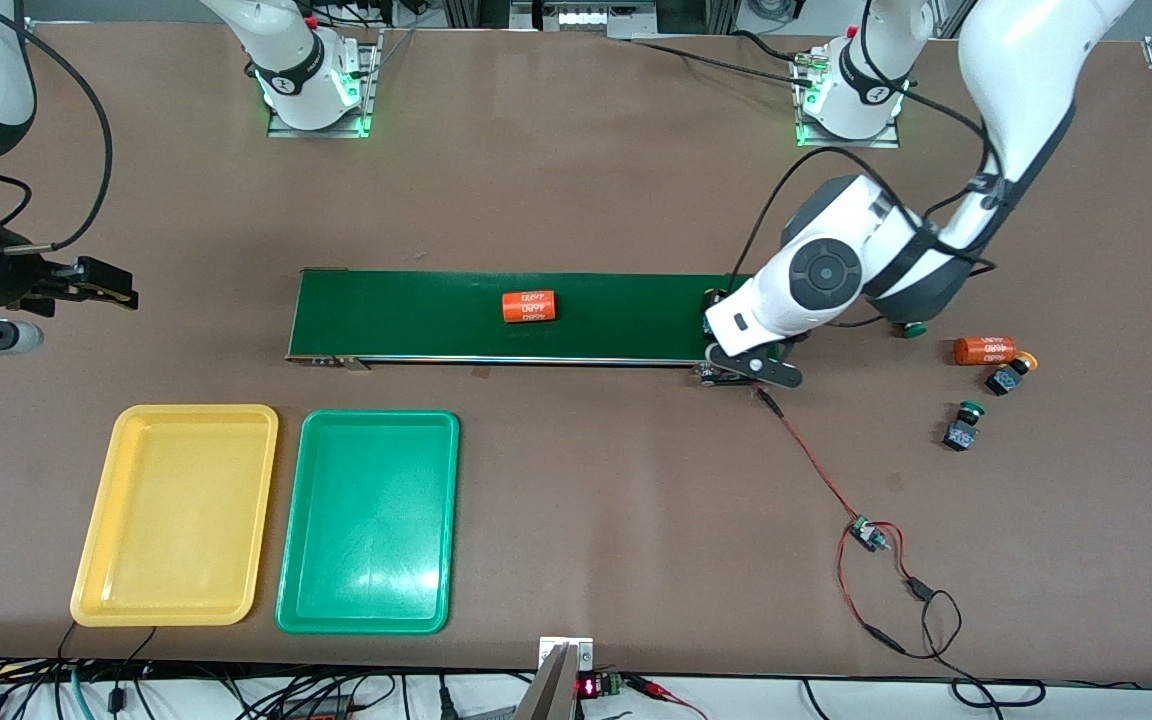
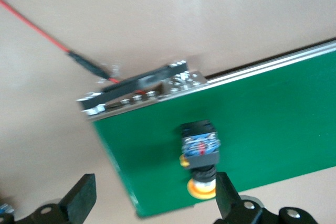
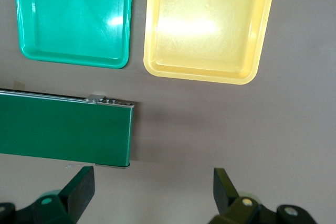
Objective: Sort buttons by color to trays
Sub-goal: 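Carry the yellow-ringed button onto the belt and release it, then return the left gripper to the green-capped button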
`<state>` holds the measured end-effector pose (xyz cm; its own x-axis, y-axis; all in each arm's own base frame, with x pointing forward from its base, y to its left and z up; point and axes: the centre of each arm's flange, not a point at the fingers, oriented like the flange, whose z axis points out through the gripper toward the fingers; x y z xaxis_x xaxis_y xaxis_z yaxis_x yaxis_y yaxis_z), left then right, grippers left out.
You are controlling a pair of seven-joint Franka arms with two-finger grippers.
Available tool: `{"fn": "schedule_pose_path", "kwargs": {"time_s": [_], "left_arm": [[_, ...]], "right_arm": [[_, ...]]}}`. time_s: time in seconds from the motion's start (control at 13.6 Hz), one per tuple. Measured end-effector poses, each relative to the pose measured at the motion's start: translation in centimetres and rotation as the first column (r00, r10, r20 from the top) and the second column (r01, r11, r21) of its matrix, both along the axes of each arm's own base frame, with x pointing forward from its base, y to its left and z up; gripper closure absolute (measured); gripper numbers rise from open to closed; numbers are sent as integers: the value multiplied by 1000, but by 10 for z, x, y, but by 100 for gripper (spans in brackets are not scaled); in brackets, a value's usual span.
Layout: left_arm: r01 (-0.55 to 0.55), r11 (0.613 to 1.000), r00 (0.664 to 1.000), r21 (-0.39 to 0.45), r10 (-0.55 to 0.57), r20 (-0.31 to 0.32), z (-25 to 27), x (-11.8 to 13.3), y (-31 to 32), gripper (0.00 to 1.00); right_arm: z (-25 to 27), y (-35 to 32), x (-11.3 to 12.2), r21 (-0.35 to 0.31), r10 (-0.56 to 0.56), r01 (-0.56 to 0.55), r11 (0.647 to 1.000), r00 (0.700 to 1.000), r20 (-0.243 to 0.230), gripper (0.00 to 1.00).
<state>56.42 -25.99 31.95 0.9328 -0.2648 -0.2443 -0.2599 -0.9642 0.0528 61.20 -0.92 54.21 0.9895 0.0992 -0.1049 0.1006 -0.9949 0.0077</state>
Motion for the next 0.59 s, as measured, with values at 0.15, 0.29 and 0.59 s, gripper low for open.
{"fn": "schedule_pose_path", "kwargs": {"time_s": [0.15, 0.29, 0.59], "left_arm": [[-19, 1000, 1000, 2, 19, 1, 12, 17, 24, 0], [-51, 999, 999, -2, 51, -5, 8, 29, 57, 0], [-141, 990, 990, 1, 141, -29, -6, 46, 116, 0]], "right_arm": [[0, -1, 0, 0, -1, 1, 1000, 1000, 0, 0], [0, -1, 0, 0, -1, 1, 1000, 1000, 0, 0], [0, -1, 0, 0, -1, 1, 1000, 1000, 0, 0]]}}
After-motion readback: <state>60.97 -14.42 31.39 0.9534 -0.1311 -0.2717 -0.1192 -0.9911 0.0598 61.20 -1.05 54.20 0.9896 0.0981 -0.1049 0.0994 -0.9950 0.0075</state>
